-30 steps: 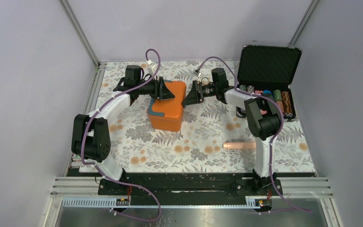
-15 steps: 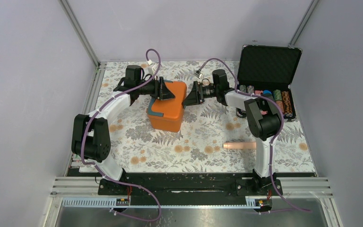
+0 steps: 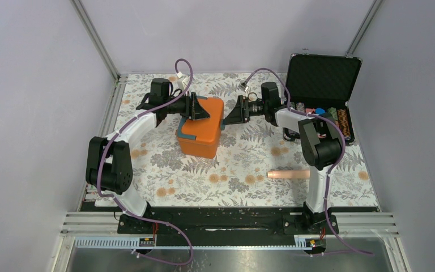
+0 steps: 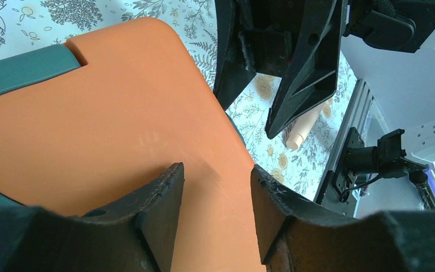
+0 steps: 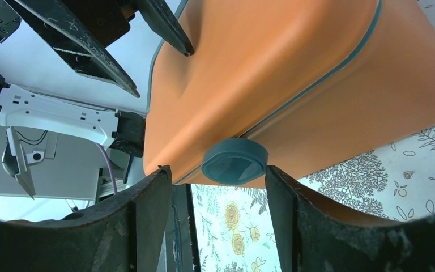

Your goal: Organize the medicine kit

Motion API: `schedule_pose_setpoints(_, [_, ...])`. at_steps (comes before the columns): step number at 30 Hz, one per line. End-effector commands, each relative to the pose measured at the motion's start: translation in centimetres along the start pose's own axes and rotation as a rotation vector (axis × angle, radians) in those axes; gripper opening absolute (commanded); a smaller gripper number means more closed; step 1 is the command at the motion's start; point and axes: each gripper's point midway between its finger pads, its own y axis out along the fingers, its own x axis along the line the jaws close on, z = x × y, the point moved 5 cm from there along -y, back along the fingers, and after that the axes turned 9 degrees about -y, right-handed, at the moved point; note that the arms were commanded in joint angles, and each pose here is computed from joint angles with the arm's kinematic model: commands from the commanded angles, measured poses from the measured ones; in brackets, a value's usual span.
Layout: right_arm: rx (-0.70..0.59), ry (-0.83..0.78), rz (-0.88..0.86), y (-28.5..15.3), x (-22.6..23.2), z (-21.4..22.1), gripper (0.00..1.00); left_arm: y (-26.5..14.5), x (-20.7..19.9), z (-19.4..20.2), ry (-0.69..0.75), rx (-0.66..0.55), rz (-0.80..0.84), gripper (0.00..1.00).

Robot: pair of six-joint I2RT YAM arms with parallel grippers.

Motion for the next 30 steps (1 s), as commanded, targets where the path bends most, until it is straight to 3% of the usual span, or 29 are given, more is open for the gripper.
schedule_pose_setpoints(1, [-0.017, -0.100, -0.033, -0.7, 2.1, -1.5, 0.67, 0.7, 1.7, 1.3, -0.044, 0.032, -0.049, 0.47])
schedule_pose_setpoints(19, [0.004, -0.100, -0.036, -0.4, 1.7, -1.2, 0.54, 0.6, 1.9, 1.3, -0.043, 0.032, -0.059, 0.48])
schedule_pose_setpoints(24, [0.012, -0.087, -0.041, -0.3, 1.4, -1.0, 0.81, 0.7, 2.0, 1.4, -0.046, 0.035, -0.059, 0.48])
schedule_pose_setpoints(30, [0.032, -0.082, -0.042, 0.8, 0.7, -0.9, 0.85, 0.7, 1.9, 1.4, -0.042, 0.034, -0.057, 0.48])
